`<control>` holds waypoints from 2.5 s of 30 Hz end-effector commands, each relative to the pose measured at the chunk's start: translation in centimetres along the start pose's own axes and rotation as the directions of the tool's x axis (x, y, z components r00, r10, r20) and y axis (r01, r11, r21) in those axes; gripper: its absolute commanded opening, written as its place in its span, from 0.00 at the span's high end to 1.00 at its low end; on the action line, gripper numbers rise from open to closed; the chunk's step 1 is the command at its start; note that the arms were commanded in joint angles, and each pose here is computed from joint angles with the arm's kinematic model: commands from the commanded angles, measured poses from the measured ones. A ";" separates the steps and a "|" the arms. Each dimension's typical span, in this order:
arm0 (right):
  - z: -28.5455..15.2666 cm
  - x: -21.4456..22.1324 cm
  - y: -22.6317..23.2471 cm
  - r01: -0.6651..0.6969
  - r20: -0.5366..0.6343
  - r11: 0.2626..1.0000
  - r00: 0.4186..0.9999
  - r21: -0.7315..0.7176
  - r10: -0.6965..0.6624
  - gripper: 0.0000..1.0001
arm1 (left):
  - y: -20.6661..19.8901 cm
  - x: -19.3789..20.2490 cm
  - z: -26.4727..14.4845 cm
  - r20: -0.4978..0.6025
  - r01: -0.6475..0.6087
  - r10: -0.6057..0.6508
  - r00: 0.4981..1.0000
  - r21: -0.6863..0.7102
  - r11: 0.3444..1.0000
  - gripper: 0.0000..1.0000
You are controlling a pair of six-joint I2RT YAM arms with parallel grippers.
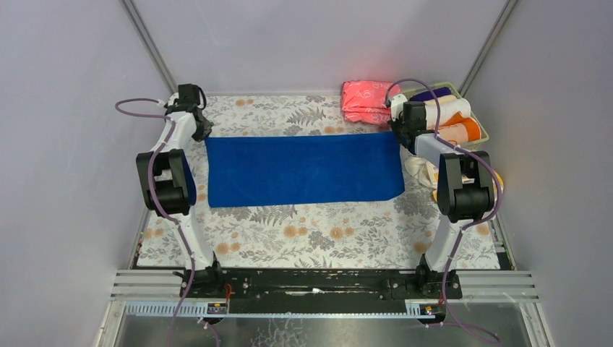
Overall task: Roll the towels
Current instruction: Fold the towel at the center of the board.
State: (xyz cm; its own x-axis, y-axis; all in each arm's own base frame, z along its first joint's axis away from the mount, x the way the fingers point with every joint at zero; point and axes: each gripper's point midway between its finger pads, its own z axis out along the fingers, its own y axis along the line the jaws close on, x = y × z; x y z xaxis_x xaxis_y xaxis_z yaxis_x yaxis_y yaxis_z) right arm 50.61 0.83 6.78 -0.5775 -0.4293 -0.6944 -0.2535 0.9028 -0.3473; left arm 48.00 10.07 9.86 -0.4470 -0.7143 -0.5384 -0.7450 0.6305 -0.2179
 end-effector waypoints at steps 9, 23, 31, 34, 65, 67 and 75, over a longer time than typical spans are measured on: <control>0.4 -1.1 -0.5 -0.028 0.019 1.000 0.999 -0.005 0.028 1.00 | 0.9 1.4 1.9 -0.040 0.012 -0.012 0.999 -0.008 1.000 1.00; -6.0 1.8 -0.7 -0.142 -0.012 0.988 0.990 0.059 0.143 1.00 | 4.2 3.4 -2.4 -0.067 0.113 -0.114 0.991 -0.014 0.993 1.00; -8.4 6.1 0.6 -0.303 -0.079 0.946 0.947 0.112 0.313 1.00 | 8.5 6.8 -3.8 -0.108 0.175 -0.180 0.978 -0.055 0.983 1.00; -9.0 7.2 1.3 -0.340 -0.094 0.934 0.932 0.111 0.350 1.00 | 9.5 8.3 -3.8 -0.151 0.203 -0.208 0.966 -0.047 0.978 1.00; -12.4 11.1 1.6 -0.433 -0.141 0.876 0.873 0.214 0.466 1.00 | 12.9 10.4 -5.9 -0.176 0.213 -0.222 0.959 -0.065 0.975 1.00; -12.3 11.8 2.0 -0.438 -0.162 0.873 0.865 0.216 0.474 1.00 | 13.4 11.2 -5.7 -0.190 0.213 -0.224 0.956 -0.076 0.974 1.00; -12.5 13.4 5.0 -0.519 -0.231 0.843 0.810 0.143 0.538 0.81 | 14.5 14.3 -4.9 -0.269 0.202 -0.224 0.937 -0.108 0.973 0.95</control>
State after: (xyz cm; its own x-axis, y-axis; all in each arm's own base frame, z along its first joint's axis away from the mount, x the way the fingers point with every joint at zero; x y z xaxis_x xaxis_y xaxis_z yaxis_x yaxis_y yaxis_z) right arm 32.88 -0.68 4.03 -0.7789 0.0768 -0.6225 0.1638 0.9829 -0.0838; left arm 28.87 7.41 3.57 -0.3764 -0.8953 -0.2383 -0.8715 0.4294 -0.2369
